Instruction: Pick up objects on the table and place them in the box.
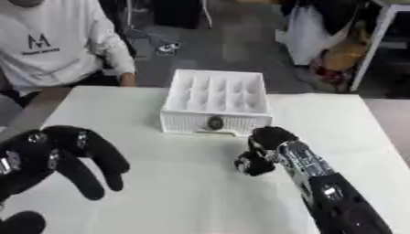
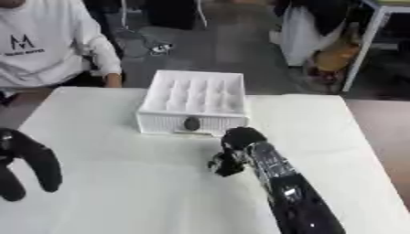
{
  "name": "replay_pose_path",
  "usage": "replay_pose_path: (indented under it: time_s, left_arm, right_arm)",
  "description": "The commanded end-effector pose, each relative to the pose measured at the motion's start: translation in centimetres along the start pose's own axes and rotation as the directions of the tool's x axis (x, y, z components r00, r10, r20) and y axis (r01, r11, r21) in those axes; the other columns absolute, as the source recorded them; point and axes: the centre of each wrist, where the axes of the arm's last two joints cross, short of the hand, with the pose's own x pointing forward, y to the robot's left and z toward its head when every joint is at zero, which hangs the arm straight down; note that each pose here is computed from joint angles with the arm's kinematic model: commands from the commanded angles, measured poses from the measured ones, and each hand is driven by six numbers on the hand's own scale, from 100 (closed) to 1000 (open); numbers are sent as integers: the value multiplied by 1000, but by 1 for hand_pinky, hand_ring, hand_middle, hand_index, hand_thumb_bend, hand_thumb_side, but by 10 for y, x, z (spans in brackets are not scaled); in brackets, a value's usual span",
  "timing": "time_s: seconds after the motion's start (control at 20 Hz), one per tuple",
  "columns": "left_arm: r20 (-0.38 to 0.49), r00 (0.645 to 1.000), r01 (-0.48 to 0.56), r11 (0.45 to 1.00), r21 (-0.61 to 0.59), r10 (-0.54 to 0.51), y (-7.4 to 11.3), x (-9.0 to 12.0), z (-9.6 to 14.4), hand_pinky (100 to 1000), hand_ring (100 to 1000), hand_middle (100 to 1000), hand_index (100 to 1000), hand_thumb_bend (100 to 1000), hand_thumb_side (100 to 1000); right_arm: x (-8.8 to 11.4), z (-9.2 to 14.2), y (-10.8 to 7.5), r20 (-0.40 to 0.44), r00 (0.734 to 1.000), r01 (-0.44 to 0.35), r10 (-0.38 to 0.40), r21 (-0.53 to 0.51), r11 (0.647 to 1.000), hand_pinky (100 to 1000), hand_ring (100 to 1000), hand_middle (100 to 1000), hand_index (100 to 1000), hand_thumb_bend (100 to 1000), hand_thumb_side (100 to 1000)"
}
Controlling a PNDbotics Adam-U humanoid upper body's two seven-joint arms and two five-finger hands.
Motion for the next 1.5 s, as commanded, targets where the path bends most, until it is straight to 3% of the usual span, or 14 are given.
replay_pose_path:
  time_s: [0.05, 0.3, 0.45, 0.55, 0.8, 0.95, 1.05, 1.2, 1.35, 1.5]
  left_arm:
    - [22, 999, 29, 999, -31, -29, 5, 6, -2, 558, 564, 743, 713, 529, 697]
    - [18, 999, 26, 999, -25, -26, 4, 5, -1, 557, 563, 742, 713, 528, 698]
    - [16, 1000, 25, 999, -23, -24, 4, 5, 0, 556, 562, 742, 714, 526, 700]
    - [15, 1000, 23, 1000, -22, -22, 3, 5, 0, 555, 562, 742, 714, 525, 701]
    - [11, 1000, 20, 1000, -20, -19, 2, 5, 1, 554, 561, 742, 714, 520, 707]
    - [11, 1000, 18, 1000, -18, -18, 2, 5, 1, 554, 561, 742, 714, 519, 707]
    - [13, 1000, 16, 1000, -17, -16, 2, 4, 1, 553, 561, 742, 715, 519, 708]
    - [12, 1000, 13, 1000, -16, -13, 1, 4, 1, 553, 560, 742, 715, 519, 709]
    - [10, 1000, 11, 1000, -15, -11, 1, 4, 1, 552, 559, 741, 715, 518, 709]
    - [8, 1000, 9, 1000, -14, -8, 0, 4, 2, 552, 559, 741, 715, 518, 709]
  right_arm:
    - [-5, -2, 3, 7, 1000, -12, 12, -37, 999, 100, 239, 235, 318, 236, 577]
    - [-8, -5, 22, -1, 1000, -14, 14, -41, 999, 100, 202, 204, 289, 208, 502]
    - [-9, -6, 26, 8, 1000, -13, 14, -77, 997, 100, 147, 151, 250, 100, 569]
    - [-9, -6, 30, 29, 999, -12, 15, -82, 997, 100, 101, 108, 227, 100, 632]
    - [-14, -6, 36, 93, 995, 35, -25, -113, 993, 100, 100, 100, 162, 100, 846]
    - [-16, -5, 35, 130, 990, 87, -63, -192, 978, 100, 100, 100, 100, 100, 773]
    - [-18, -3, 34, 174, 980, 144, -94, -302, 942, 100, 100, 100, 100, 100, 760]
    - [-20, -3, 41, 270, 947, 282, -174, -444, 850, 100, 100, 100, 100, 100, 685]
    - [-22, -3, 51, 357, 898, 412, -257, -474, 778, 100, 100, 100, 100, 100, 674]
    - [-23, -3, 53, 411, 854, 498, -319, -470, 729, 100, 100, 100, 100, 100, 671]
